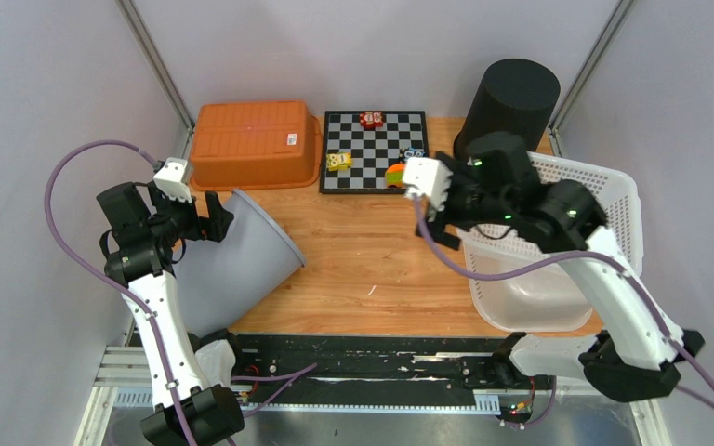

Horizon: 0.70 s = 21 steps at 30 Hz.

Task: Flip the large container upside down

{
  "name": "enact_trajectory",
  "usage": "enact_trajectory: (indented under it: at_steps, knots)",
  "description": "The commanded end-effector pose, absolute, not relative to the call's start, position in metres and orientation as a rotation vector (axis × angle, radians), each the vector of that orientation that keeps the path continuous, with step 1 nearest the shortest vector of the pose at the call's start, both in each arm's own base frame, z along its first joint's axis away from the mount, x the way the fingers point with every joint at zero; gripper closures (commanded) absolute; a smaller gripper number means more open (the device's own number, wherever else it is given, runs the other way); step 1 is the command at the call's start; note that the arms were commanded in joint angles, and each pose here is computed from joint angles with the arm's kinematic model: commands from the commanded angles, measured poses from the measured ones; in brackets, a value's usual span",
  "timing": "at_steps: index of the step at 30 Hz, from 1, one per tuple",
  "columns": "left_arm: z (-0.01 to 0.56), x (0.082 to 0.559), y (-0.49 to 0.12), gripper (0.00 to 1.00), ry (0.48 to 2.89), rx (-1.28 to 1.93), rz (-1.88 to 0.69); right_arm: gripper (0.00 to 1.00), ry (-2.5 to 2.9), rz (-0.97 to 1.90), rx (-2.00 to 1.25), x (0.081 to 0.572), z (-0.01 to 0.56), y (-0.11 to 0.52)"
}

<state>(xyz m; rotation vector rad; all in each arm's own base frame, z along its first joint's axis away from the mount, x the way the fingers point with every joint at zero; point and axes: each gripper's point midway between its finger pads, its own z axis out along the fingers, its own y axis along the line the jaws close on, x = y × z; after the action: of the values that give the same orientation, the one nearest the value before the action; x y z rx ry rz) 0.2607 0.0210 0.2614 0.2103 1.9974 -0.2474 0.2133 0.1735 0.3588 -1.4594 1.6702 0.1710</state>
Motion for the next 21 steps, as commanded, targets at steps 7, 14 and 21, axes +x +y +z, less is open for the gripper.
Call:
enact_trajectory:
  at_steps: [7,14,21]
  knots:
    - [0.264,0.257,0.022,0.0,1.981,0.217,-0.218,0.12,1.462,0.691,-1.414,0.194,0.373,0.369]
    - [0.26,0.258,0.025,0.0,1.995,0.206,-0.212,0.2,1.709,0.938,-1.262,0.22,0.348,0.455]
    - [0.257,0.26,0.025,0.0,2.002,0.207,-0.223,0.23,1.847,1.094,-1.222,0.222,0.308,0.494]
